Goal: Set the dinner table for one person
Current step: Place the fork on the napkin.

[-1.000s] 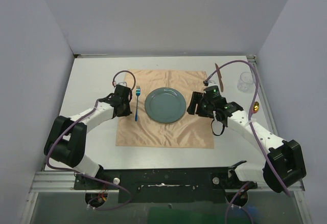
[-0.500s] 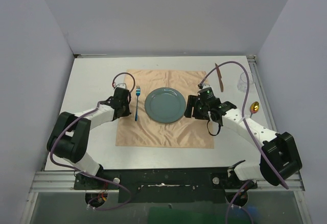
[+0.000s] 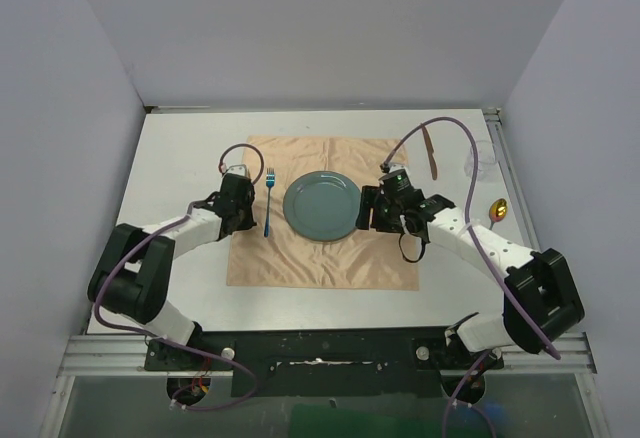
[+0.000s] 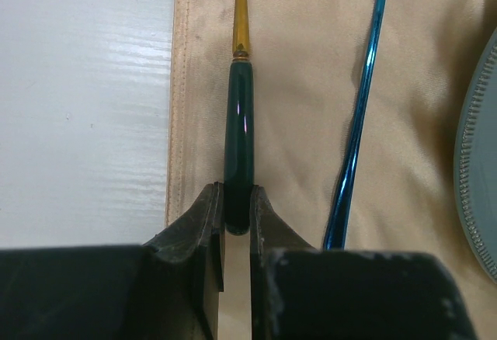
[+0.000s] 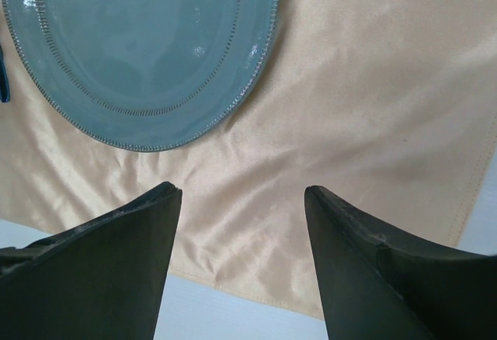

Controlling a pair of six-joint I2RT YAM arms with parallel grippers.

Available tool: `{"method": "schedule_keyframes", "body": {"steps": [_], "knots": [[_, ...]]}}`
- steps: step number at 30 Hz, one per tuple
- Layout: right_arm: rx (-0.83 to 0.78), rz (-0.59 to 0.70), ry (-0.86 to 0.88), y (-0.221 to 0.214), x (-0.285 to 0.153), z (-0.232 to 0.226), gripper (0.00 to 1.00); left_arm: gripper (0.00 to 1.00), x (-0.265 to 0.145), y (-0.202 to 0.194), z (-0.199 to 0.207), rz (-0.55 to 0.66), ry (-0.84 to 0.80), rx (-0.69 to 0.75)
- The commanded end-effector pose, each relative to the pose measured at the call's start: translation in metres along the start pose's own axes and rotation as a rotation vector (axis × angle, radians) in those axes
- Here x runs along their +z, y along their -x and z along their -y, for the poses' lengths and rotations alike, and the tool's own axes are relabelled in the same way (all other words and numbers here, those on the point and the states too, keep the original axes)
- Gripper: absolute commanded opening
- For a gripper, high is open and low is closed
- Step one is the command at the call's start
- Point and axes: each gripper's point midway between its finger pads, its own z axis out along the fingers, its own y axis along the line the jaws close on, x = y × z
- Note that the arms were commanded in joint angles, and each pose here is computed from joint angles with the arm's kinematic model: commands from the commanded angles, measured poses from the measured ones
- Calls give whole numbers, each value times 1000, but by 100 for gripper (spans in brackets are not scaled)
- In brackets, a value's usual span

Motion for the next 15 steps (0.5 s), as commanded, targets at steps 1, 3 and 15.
{"method": "schedule_keyframes", "body": {"steps": [1,3,15], "knots": [[-4,61,24,22,-5,-16,66,0,-15,15,12,44,-60,-4],[-6,58,25,21,-4,-18,66,0,-18,15,14,39,-65,-4],[-12,60,25,19,-5,-21,66,0,-27,4,8,-6,-38,-21]]}}
